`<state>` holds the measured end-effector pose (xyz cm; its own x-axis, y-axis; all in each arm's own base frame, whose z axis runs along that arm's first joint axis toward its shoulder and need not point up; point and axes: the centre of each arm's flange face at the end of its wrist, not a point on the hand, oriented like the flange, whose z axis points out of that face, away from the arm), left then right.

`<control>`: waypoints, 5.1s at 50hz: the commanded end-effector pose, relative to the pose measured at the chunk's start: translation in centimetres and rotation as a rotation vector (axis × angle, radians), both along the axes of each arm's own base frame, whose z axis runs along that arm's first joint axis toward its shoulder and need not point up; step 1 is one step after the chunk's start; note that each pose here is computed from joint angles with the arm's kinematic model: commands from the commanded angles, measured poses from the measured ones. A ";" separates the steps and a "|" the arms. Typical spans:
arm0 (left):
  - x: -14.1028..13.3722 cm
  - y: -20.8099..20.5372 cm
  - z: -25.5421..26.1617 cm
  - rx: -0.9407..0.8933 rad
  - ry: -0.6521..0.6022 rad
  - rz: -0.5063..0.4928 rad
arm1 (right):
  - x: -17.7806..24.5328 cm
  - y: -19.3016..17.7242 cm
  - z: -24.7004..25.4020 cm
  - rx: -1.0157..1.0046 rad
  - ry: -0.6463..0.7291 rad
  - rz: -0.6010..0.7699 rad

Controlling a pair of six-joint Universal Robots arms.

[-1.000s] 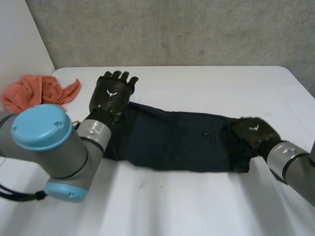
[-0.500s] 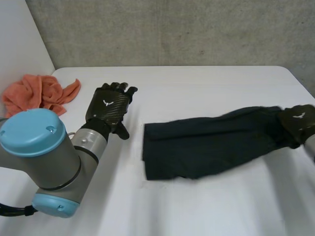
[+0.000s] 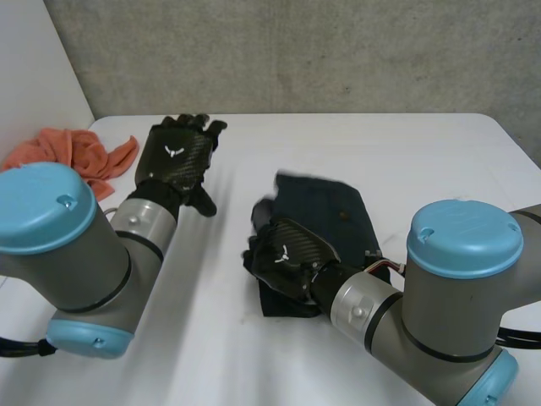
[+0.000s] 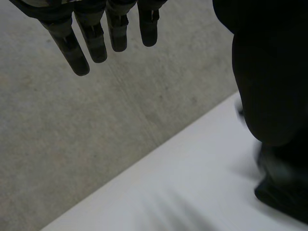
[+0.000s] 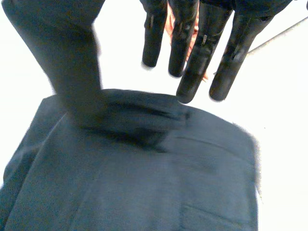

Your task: Fold the laundry.

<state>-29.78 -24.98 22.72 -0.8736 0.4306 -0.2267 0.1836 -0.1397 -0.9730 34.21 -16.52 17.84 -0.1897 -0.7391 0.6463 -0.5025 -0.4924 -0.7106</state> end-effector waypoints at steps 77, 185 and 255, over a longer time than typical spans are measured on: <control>-4.6 4.7 6.3 0.228 0.126 -0.404 | -10.9 -9.1 -5.5 0.802 -0.431 -0.748; -4.1 3.5 1.9 0.362 0.110 -0.354 | -23.2 -32.9 -5.9 0.489 -0.377 -0.781; -3.7 3.3 0.6 0.400 0.098 -0.337 | -33.1 -33.9 -3.1 0.331 -0.377 -1.221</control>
